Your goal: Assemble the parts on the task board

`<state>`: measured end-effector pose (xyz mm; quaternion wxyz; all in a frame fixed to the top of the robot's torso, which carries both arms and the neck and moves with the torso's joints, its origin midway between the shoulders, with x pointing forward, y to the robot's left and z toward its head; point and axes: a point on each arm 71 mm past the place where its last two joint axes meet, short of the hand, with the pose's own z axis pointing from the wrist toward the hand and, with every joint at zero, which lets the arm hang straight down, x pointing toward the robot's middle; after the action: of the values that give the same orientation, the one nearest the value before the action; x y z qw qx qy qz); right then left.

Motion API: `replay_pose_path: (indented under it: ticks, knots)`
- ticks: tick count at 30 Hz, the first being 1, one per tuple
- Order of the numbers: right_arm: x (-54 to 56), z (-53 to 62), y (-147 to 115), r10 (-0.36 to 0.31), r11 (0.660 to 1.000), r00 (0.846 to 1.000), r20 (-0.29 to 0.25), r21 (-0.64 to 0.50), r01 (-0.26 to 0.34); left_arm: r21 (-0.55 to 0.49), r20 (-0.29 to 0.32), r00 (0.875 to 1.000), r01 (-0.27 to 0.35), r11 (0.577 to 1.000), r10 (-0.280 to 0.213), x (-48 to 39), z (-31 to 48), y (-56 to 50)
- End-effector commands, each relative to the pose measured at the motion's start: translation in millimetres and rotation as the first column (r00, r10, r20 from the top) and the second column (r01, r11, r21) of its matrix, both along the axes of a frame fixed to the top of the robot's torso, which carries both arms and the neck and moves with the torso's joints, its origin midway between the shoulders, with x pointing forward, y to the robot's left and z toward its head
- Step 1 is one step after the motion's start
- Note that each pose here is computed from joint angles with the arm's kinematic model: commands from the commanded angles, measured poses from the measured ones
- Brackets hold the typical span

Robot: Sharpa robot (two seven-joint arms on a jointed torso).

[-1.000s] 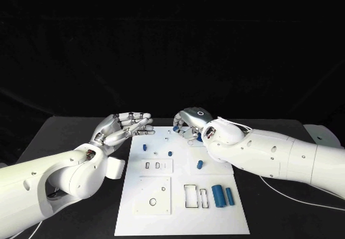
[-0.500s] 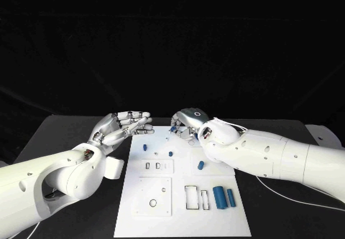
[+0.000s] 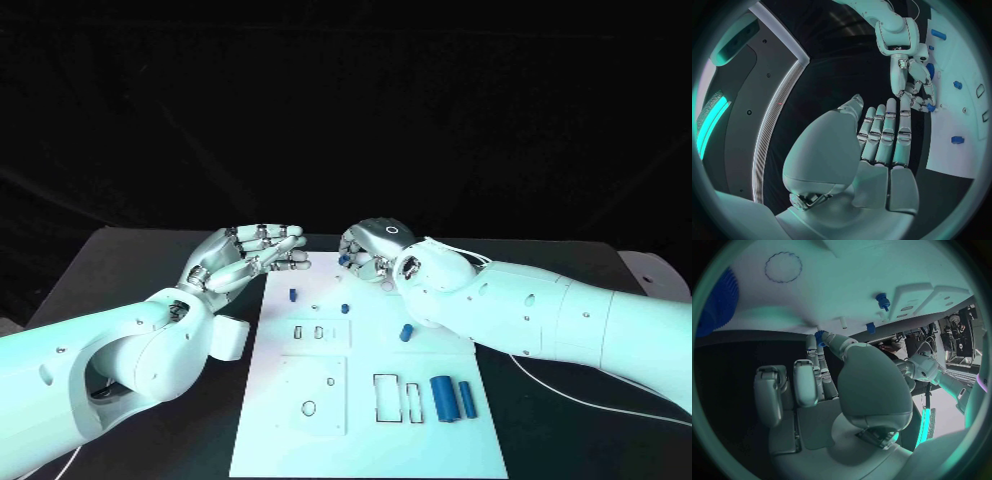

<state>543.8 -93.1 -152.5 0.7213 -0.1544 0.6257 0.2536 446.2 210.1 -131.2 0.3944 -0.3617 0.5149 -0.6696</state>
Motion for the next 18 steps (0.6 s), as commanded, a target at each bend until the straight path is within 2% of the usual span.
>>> replay_pose_path:
  ticks: [1,13,18]
  knots:
    - [1.4,-1.4,0.2,0.000,1.000,1.000,-0.005,-0.011,0.000,-0.010,0.010,1.000,0.016,1.000,-0.015,-0.5,2.2,-2.4]
    - [4.6,-3.8,0.9,-0.010,1.000,1.000,-0.022,-0.029,0.010,-0.009,0.010,1.000,0.017,1.000,-0.017,-0.1,3.0,-2.7]
    - [5.1,-2.8,-1.8,-0.019,1.000,1.000,-0.012,-0.019,0.019,-0.009,0.010,1.000,0.017,1.000,-0.017,0.1,3.3,-2.2]
